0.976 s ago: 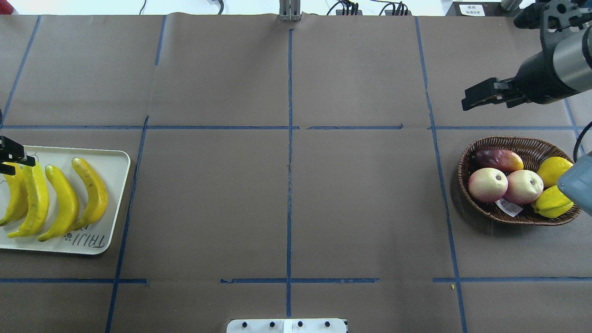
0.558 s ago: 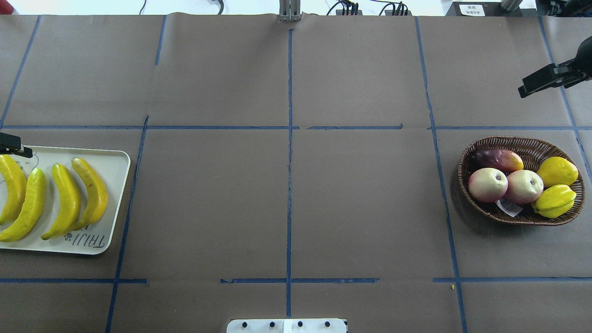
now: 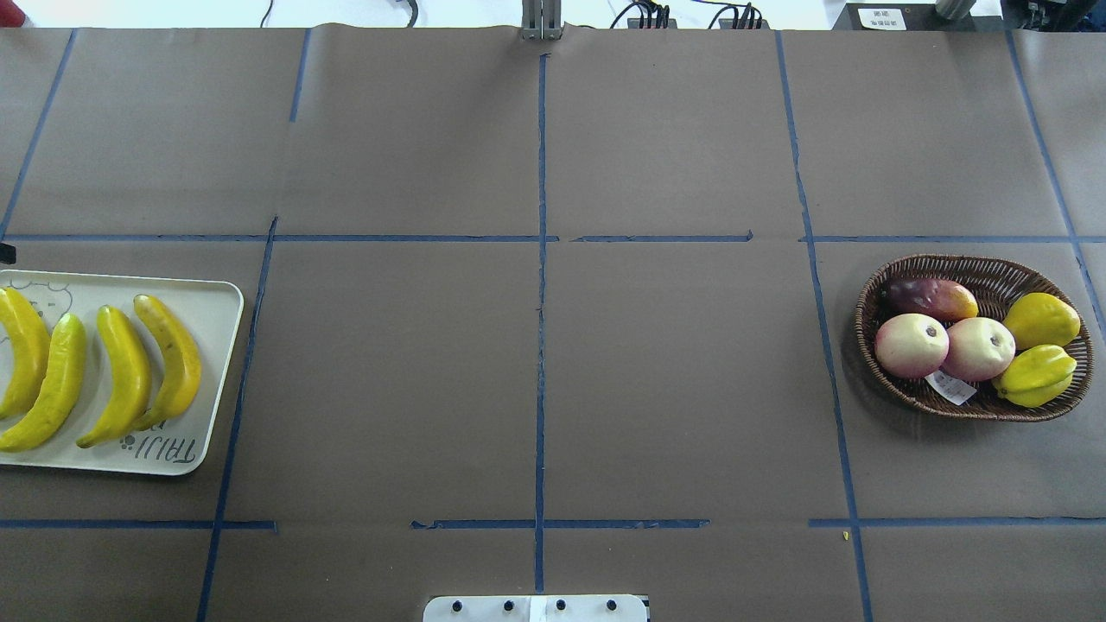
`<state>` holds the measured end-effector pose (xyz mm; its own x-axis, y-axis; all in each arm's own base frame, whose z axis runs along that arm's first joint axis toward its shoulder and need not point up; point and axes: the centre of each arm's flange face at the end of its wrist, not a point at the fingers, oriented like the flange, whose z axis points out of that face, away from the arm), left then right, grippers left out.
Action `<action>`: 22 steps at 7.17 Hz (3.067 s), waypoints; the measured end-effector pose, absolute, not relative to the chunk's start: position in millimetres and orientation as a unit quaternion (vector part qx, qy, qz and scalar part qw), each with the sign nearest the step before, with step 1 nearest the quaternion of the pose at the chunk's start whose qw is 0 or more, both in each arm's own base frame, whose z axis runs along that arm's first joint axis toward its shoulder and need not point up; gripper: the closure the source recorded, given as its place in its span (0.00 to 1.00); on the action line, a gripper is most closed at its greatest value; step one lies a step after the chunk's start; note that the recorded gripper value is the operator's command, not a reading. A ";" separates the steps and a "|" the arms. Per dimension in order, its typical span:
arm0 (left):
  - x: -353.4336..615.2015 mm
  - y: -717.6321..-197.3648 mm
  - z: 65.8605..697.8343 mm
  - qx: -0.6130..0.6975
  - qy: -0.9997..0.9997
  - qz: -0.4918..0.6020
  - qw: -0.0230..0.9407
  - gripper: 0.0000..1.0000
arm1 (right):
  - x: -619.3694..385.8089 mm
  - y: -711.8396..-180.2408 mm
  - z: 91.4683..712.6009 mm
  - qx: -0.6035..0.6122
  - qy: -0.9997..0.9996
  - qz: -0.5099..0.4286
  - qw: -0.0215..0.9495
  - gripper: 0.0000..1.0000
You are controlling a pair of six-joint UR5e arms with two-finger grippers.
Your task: Transfer all bananas from basket to plate
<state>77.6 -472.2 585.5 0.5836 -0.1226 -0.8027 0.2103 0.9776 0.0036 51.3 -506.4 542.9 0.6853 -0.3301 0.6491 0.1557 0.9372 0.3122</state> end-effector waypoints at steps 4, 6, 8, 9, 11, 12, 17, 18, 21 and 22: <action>-29.8 -464.9 632.7 0.030 0.381 0.013 0.924 0.00 | 72.5 -467.9 588.3 0.081 -0.398 -0.084 0.910 0.00; -56.3 -457.6 651.3 0.008 0.378 0.015 0.926 0.00 | 73.4 -469.4 619.2 0.052 -0.395 -0.070 0.915 0.00; -60.2 -456.2 656.2 -0.003 0.389 0.003 0.921 0.00 | 73.3 -469.1 645.0 0.027 -0.398 -0.057 0.915 0.00; -58.9 -456.0 656.5 -0.007 0.400 -0.001 0.917 0.00 | 73.2 -468.0 651.3 0.020 -0.399 -0.054 0.915 0.00; -57.6 -456.4 657.2 -0.010 0.408 -0.006 0.913 0.00 | 73.2 -463.4 660.3 0.009 -0.400 -0.046 0.915 0.00; -57.3 -456.7 657.5 -0.010 0.409 -0.008 0.912 0.00 | 73.7 -462.7 656.3 0.005 -0.398 -0.028 0.917 0.00; -57.1 -456.7 657.3 -0.008 0.410 -0.010 0.912 0.00 | 81.2 -461.6 638.9 0.007 -0.400 0.015 0.916 0.00; -57.2 -456.7 657.3 -0.008 0.410 -0.010 0.912 0.00 | 85.6 -461.0 640.5 0.008 -0.400 0.017 0.916 0.00; -57.1 -456.6 658.0 -0.009 0.410 -0.010 0.912 0.00 | 90.8 -460.2 640.4 0.011 -0.401 0.020 0.916 0.00; -57.0 -456.7 657.8 -0.009 0.410 -0.010 0.912 0.00 | 91.2 -460.4 639.9 0.012 -0.401 0.020 0.916 0.00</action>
